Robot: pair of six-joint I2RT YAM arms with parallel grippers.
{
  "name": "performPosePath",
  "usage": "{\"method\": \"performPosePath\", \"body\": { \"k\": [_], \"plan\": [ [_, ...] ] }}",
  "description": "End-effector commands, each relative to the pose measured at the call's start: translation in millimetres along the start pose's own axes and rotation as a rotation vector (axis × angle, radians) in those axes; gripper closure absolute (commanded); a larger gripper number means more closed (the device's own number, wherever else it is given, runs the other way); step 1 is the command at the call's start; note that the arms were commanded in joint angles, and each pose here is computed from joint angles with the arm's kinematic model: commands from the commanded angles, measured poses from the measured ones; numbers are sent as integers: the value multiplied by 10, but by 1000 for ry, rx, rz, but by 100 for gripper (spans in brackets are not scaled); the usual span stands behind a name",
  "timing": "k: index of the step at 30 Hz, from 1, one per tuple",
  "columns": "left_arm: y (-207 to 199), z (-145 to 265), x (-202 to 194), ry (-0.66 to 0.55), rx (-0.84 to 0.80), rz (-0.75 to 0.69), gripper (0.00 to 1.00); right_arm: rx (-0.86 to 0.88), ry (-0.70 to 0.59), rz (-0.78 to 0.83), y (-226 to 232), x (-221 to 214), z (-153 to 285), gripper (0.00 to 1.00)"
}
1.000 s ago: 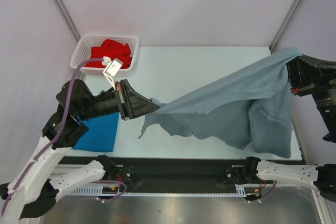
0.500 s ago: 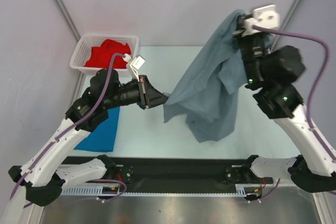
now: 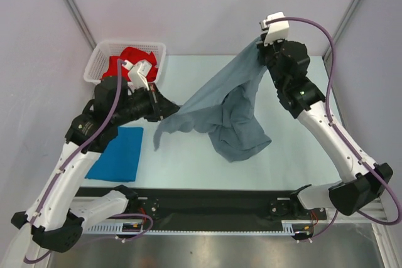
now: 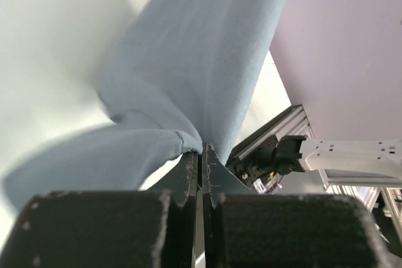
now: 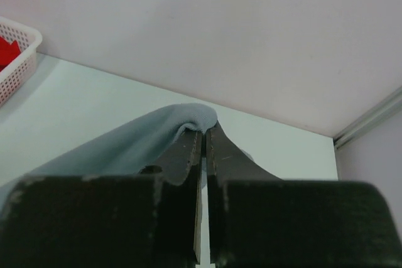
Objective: Fold and stack the t-shirts
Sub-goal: Flatten the tshirt out
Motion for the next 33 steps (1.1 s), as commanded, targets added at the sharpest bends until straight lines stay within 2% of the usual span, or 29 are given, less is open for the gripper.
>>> {"method": "performPosePath", "body": {
  "k": [1,7,10,15,18,21,24,27,29,31,32,33],
  "plan": [
    [-164,375,385,-149,-3,-138,100,9,-296,-78,-177,910,277,100],
    [-564,809,715,-289,-167,-220,100,4,-466,-44,-377,1583,842,100],
    [-806,1047,771,-353,-312,-233,100,-6,-550,-36,-470,1853,1191,100],
    [-1089,1362,722,-392,-516,-198,100,9,-680,-55,-586,2273,1781,100],
    [-1166,1465,706,-424,-581,-186,100,34,-749,-71,-624,2450,2075,100],
    [-1154,1461,700,-434,-573,-174,100,43,-743,-78,-629,2462,2141,100],
    [-1063,1351,639,-405,-523,-152,100,65,-696,-69,-541,2404,1887,100],
    [-814,1089,535,-353,-365,-73,100,80,-614,-54,-410,2225,1406,100],
    [-595,926,452,-333,-217,-12,100,64,-559,-25,-359,2043,1087,100],
    [-308,667,216,-239,-66,65,100,46,-529,-3,-326,1835,641,100],
    [-146,558,158,-227,37,102,100,56,-494,2,-308,1686,457,100],
    [24,380,-22,-164,107,138,99,59,-437,11,-277,1437,132,100]
  ]
}}
Point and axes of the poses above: each gripper's point midway between its finger pads, its own z axis back along the fingers, its own y axis along the line the jaws close on, x = y × z, the point moved 6 cm from there along z, back along the fingers, and after that the axes turned 15 degrees about -z, right-handed, at the moved point
